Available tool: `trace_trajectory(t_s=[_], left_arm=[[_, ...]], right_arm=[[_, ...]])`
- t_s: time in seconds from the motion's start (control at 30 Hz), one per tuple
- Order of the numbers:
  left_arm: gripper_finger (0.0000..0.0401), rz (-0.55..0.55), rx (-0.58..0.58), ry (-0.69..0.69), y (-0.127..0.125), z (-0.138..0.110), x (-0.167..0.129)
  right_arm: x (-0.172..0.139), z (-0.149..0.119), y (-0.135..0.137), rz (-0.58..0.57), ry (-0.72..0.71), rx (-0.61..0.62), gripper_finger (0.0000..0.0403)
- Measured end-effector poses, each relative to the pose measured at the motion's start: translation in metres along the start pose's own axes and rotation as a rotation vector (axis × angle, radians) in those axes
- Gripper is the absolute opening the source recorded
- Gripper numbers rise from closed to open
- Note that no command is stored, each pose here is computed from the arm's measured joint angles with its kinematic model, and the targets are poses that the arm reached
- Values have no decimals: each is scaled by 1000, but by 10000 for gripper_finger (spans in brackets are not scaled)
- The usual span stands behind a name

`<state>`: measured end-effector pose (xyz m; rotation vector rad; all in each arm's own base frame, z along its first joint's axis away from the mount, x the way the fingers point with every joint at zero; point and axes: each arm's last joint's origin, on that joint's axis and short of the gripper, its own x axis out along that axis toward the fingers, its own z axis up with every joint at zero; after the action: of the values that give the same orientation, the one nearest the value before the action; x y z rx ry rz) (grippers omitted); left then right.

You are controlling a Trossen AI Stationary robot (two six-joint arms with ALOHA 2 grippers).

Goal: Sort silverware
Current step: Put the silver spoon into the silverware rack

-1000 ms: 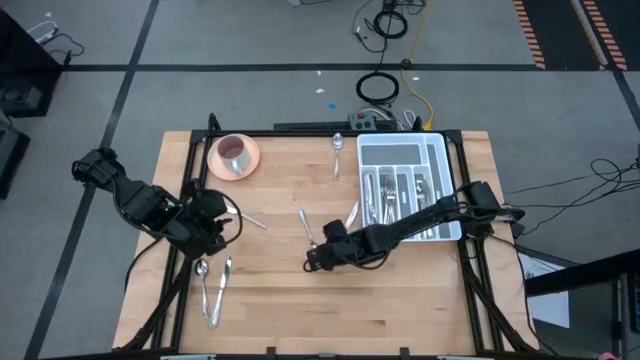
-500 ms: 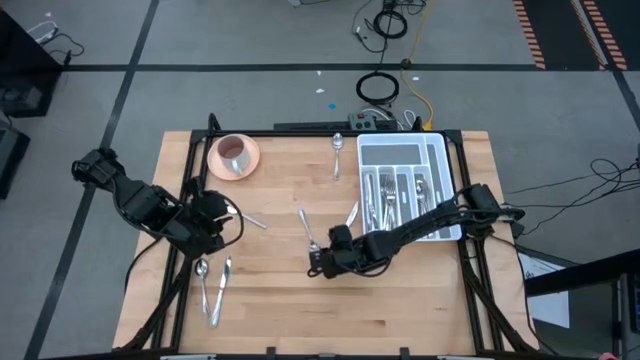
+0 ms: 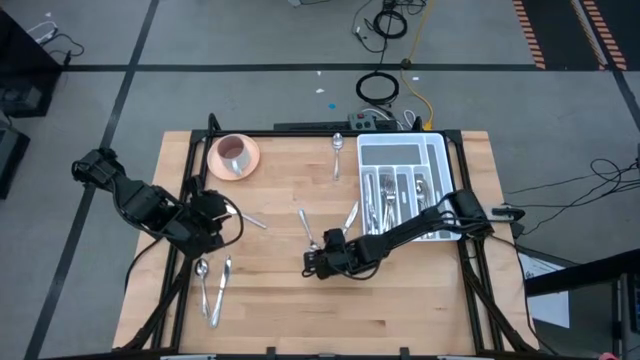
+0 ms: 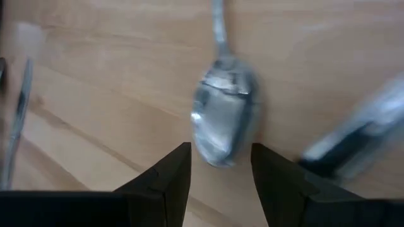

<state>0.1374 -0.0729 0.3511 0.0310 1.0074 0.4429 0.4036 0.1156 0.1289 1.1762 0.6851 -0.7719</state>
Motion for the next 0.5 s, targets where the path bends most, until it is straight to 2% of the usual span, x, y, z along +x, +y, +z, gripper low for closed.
trace_trajectory(t_s=[0.13,0.23,0.33,0.43,0.5], left_arm=[[153,15,20,-14,1,0,0],[153,25,27,-23,1,1,0],[153,28,27,-28,1,1,0],[153,29,44,-28,1,1,0],[153,30,52,-29,1,1,0]], right_arm=[[14,2,1,38,16,32,153],[21,4,-2,23,28,53,135],[23,6,-5,-15,24,55,92],[24,8,-7,-33,29,51,32],[25,9,-8,-37,31,30,10]])
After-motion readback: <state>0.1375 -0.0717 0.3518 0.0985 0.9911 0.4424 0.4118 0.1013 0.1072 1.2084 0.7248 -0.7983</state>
